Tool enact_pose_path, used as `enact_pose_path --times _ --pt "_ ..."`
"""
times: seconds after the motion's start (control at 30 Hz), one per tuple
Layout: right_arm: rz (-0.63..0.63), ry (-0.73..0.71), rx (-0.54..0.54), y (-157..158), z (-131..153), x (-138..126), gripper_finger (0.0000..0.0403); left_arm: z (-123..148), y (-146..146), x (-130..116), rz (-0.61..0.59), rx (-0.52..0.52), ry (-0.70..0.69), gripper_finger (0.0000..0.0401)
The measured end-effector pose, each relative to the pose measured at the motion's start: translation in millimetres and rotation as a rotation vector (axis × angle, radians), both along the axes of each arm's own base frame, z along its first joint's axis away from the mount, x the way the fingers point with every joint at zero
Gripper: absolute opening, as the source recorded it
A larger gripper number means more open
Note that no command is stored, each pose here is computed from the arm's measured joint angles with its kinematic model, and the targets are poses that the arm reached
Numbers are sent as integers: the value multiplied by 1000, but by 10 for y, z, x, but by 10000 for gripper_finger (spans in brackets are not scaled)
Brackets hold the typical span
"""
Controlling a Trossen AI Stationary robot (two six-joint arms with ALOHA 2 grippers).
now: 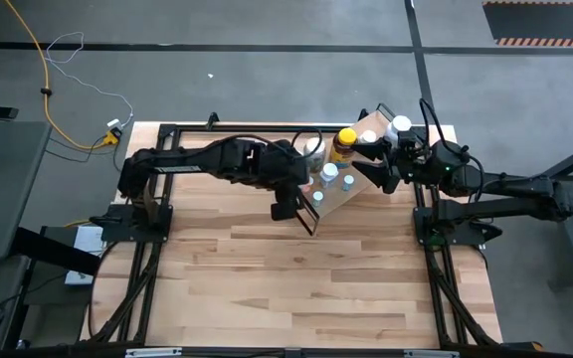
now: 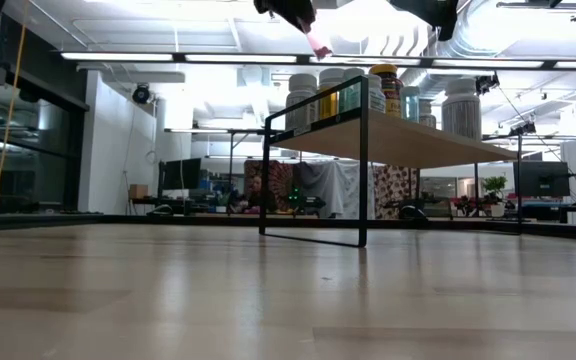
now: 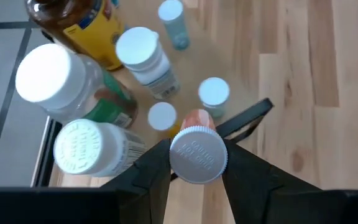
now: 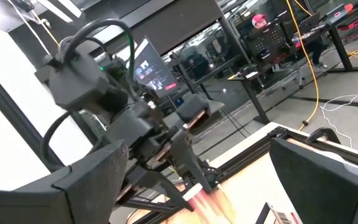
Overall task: Pick and place medicine bottles onto shelf by color
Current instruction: Put the pink pill bottle on the shelf
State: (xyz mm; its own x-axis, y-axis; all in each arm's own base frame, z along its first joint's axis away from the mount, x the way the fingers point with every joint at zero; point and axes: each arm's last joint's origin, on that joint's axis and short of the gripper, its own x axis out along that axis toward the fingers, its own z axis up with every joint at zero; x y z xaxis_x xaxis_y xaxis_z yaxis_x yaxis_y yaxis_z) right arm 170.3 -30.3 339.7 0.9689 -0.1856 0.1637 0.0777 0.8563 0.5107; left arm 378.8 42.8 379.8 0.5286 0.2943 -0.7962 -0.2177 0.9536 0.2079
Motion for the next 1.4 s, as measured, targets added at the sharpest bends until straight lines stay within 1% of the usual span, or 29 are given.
enact_pose_path --times 0.13,0.23,0.33,0.4,0.47,0.53,0.67,0.9,1.03,1.1,1.2,1.4 --pt "-4 -1 0 -1 1 0 383 -1 72 -9 18 -7 -1 122" --pt "-8 -1 1 -2 1 -1 383 -4 138 -16 18 -49 -7 122" --pt "-8 -1 1 -2 1 -1 383 -83 170 53 20 -76 0 122" --pt "-8 -1 1 -2 1 -1 383 -134 174 68 27 -83 22 122" --pt "-8 1 2 -2 -1 0 383 -155 176 126 27 -81 2 122" --pt "-8 2 2 -2 -2 0 383 -234 177 151 34 -95 39 122" --pt "-8 6 2 -2 -6 0 383 -348 193 218 51 -105 67 122" --pt "-8 8 3 -2 -8 1 383 -378 207 262 98 -116 42 122" --pt "-8 9 3 -2 -9 1 383 -404 213 262 133 -142 48 122" --pt "-8 9 3 -2 -9 1 383 -404 212 263 147 -174 40 122" --pt "-8 9 3 -2 -9 1 383 -463 207 293 165 -204 51 122" --pt "-8 10 3 -2 -10 1 383 -585 216 360 176 -214 80 122"
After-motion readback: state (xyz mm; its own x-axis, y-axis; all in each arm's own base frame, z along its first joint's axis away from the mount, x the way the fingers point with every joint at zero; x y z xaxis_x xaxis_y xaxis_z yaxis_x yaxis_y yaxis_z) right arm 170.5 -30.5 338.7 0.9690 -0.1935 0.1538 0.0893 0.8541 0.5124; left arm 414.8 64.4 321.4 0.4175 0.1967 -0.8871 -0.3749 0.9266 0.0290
